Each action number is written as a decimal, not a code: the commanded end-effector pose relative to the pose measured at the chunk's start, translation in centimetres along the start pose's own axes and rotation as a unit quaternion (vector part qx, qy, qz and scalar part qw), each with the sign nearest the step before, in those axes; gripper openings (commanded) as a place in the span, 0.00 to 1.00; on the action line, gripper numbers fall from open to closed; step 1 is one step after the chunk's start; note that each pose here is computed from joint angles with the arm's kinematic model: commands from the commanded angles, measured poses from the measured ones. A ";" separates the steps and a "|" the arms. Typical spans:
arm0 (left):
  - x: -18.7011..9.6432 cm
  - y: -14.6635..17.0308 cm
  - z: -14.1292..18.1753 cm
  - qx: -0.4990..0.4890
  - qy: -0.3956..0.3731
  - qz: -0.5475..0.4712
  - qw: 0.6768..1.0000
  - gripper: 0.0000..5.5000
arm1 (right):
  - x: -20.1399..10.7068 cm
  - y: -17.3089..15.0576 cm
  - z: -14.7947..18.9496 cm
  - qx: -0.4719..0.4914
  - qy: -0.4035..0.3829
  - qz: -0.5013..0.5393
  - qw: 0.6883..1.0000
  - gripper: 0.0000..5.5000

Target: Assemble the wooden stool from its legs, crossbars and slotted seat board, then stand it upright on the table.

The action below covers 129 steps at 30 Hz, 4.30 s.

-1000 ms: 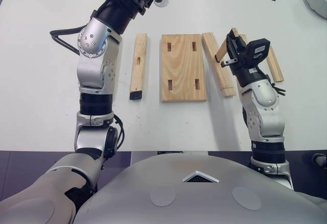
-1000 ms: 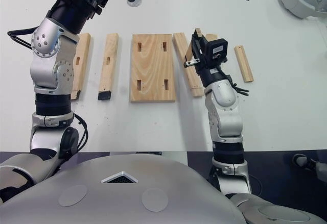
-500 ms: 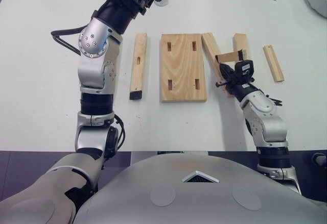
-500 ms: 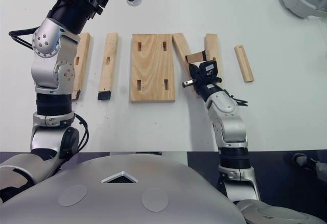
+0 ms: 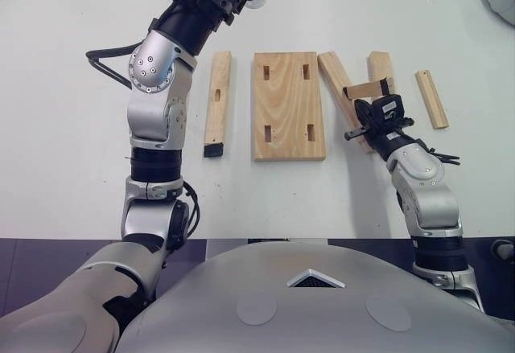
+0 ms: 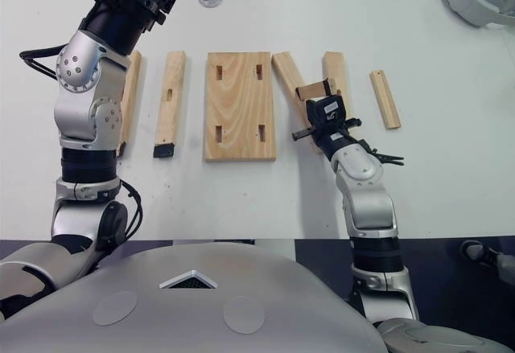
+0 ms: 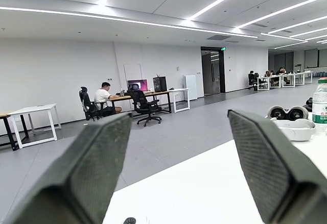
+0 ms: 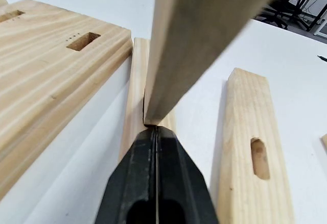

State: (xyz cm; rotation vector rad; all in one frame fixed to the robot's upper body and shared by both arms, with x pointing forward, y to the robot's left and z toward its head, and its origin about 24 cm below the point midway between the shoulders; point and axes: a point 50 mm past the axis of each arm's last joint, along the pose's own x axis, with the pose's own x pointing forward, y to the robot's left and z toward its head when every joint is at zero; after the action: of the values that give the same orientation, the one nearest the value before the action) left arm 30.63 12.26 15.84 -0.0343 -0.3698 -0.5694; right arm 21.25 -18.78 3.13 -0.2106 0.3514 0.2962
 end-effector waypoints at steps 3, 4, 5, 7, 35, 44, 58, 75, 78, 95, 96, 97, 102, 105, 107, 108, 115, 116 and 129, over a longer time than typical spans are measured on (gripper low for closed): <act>-0.2 -0.2 0.1 0.003 -0.004 0.006 1.000 0.62 | -0.4 -0.6 0.8 0.001 -0.015 -0.004 1.000 0.21; -0.2 -0.2 0.1 0.003 -0.003 0.006 1.000 0.62 | -0.5 -0.6 0.9 0.001 -0.017 -0.003 1.000 0.25; -0.3 -0.2 0.1 0.003 -0.003 0.006 1.000 0.62 | -0.5 -0.6 1.0 0.001 -0.019 -0.002 1.000 0.29; -0.3 -0.2 0.0 0.003 -0.003 0.006 1.000 0.62 | -0.5 -0.6 1.4 -0.002 -0.030 -0.003 1.000 0.35; -0.2 -0.1 0.0 0.007 0.001 0.002 1.000 0.62 | -3.7 -1.5 3.4 0.010 -0.153 -0.022 0.988 0.41; -0.3 -0.1 0.0 0.007 0.002 0.001 1.000 0.62 | -3.8 -1.7 4.4 0.020 -0.175 -0.018 0.984 0.08; -0.5 -0.5 -0.2 0.002 0.003 0.008 1.000 0.62 | -2.8 -5.6 8.1 0.038 0.025 0.081 0.996 0.08; -0.7 -0.8 -0.5 0.000 0.009 0.017 1.000 0.62 | -1.5 -5.5 7.1 0.036 0.115 0.108 0.987 0.08; -0.6 -0.8 -0.6 0.000 0.010 0.017 1.000 0.62 | -1.3 -6.0 7.8 0.030 0.107 0.105 0.988 0.08; -1.0 -0.9 -0.7 0.001 0.010 0.029 1.000 0.62 | -0.1 -7.7 9.8 -0.011 0.162 0.169 0.972 0.08; -1.1 -1.0 -0.7 0.000 0.010 0.029 1.000 0.62 | 0.0 -7.7 10.0 -0.013 0.161 0.172 0.972 0.08; -1.1 -1.0 -0.8 0.000 0.010 0.029 1.000 0.62 | 0.0 -7.7 10.1 -0.018 0.159 0.171 0.972 0.08; -1.2 -1.1 -0.8 -0.002 0.012 0.030 0.999 0.62 | 0.1 -8.0 11.3 -0.048 0.127 0.150 0.979 0.29; -1.1 -1.1 -0.8 -0.002 0.012 0.028 1.000 0.62 | 0.0 -7.8 11.8 -0.067 0.106 0.144 0.982 0.40; -1.0 -1.1 -0.8 -0.002 0.013 0.026 1.000 0.62 | -0.3 -7.7 11.6 -0.069 0.097 0.138 0.983 0.47; -1.0 -1.1 -0.8 -0.003 0.013 0.024 1.000 0.62 | -0.4 -7.8 11.6 -0.066 0.088 0.132 0.985 0.51; -1.0 -1.3 -0.9 -0.005 0.015 0.020 1.000 0.62 | -2.5 -10.2 12.7 -0.012 -0.112 0.070 0.991 0.57; -1.0 -1.3 -0.9 -0.005 0.015 0.019 1.000 0.62 | -2.7 -10.7 13.1 0.000 -0.144 0.064 0.988 0.57; 0.1 -1.3 -0.8 -0.006 0.011 -0.003 1.000 0.62 | 1.7 -10.8 15.1 0.149 -0.328 0.040 0.932 0.57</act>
State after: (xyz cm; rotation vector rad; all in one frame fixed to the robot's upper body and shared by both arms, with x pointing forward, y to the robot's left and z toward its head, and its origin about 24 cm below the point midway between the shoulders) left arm 30.04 11.00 14.62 -0.0602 -0.3328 -0.5713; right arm 31.17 -25.80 17.72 0.2318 -0.2458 0.3472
